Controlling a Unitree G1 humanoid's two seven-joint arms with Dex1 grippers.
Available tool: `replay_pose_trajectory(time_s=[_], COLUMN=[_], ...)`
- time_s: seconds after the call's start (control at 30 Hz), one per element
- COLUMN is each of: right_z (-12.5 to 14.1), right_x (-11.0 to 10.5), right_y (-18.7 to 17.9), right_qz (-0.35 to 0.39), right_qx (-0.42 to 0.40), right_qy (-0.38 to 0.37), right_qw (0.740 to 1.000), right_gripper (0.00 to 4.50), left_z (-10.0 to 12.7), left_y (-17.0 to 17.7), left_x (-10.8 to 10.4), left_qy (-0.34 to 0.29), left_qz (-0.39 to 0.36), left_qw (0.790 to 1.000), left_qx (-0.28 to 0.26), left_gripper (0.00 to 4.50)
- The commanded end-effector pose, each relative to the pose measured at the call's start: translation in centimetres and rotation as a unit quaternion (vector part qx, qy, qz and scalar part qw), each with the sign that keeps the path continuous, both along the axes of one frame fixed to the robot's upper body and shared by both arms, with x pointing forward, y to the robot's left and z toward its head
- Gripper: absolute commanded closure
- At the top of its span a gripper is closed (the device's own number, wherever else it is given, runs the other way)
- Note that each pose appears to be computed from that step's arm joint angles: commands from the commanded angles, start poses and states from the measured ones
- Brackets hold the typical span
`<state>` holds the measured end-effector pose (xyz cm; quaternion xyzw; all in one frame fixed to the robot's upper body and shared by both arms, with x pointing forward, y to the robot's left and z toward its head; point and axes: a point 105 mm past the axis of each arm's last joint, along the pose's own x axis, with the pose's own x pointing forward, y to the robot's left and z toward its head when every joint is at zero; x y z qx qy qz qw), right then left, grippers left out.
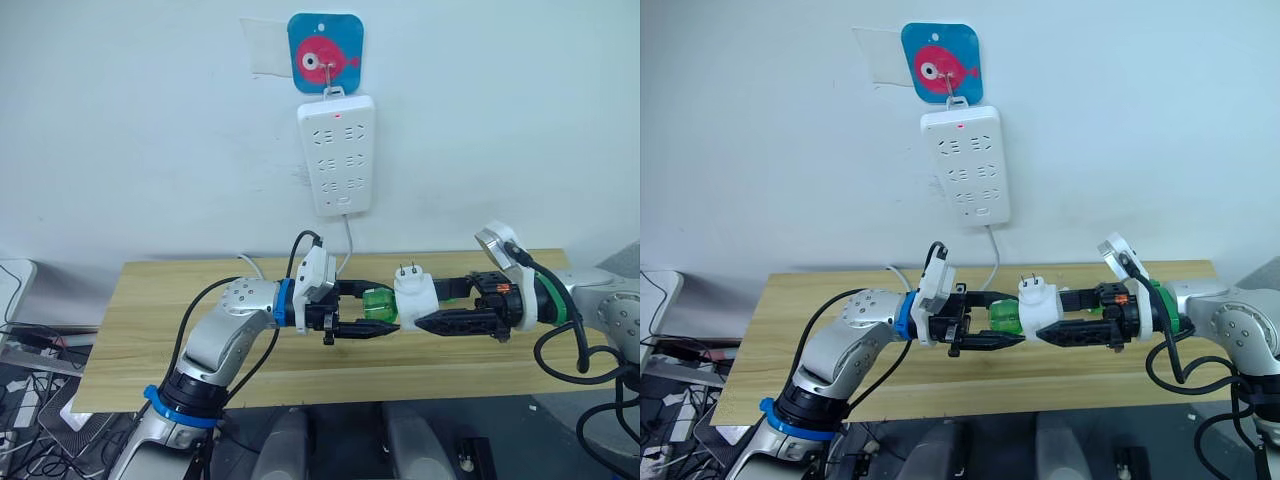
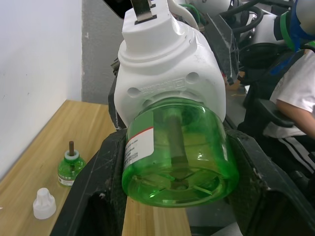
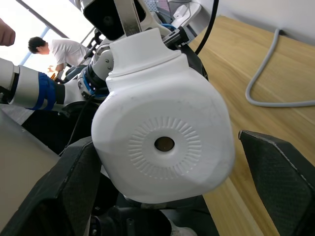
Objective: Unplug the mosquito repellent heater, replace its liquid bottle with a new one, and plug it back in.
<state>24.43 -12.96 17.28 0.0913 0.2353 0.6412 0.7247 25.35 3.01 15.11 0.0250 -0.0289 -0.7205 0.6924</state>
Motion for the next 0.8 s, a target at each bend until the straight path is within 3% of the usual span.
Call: replay_pose_trajectory(time_s=[0.03,0.13,0.33,0.57,0.67,0.8], right_z=[0.5,0.5,0.7,-1.3,-2.0,-2.5], right_x=[-0.7,-0.8,-0.7,0.5,0.5,1.2], right_y=[0.2,0.2,0.4,-1.2,-0.8,-0.2], right_qz=[0.021,0.026,0.018,-0.103,-0.132,-0.186], right_qx=[-0.002,-0.001,0.003,-0.041,-0.045,-0.047], right_qy=[-0.012,-0.011,-0.011,0.021,0.035,0.054], right_qw=[1.000,1.000,1.000,0.994,0.990,0.980], right_gripper=[0.53,1.43,1.46,1.46,1.46,1.46], left_z=[0.8,0.7,0.4,0.7,0.0,-1.1], left_y=[-0.3,-0.3,-0.2,1.9,1.9,0.6], left_x=[-0.8,-0.8,-0.3,1.7,2.3,2.7], left_qy=[-0.011,-0.009,-0.018,-0.082,-0.111,-0.204], left_qz=[-0.018,-0.016,0.004,0.090,0.116,0.126], left_qw=[1.000,1.000,1.000,0.992,0.985,0.964], left_qx=[-0.012,-0.010,0.001,0.034,0.055,0.113], left_gripper=[2.23,2.23,2.23,0.00,0.00,0.00])
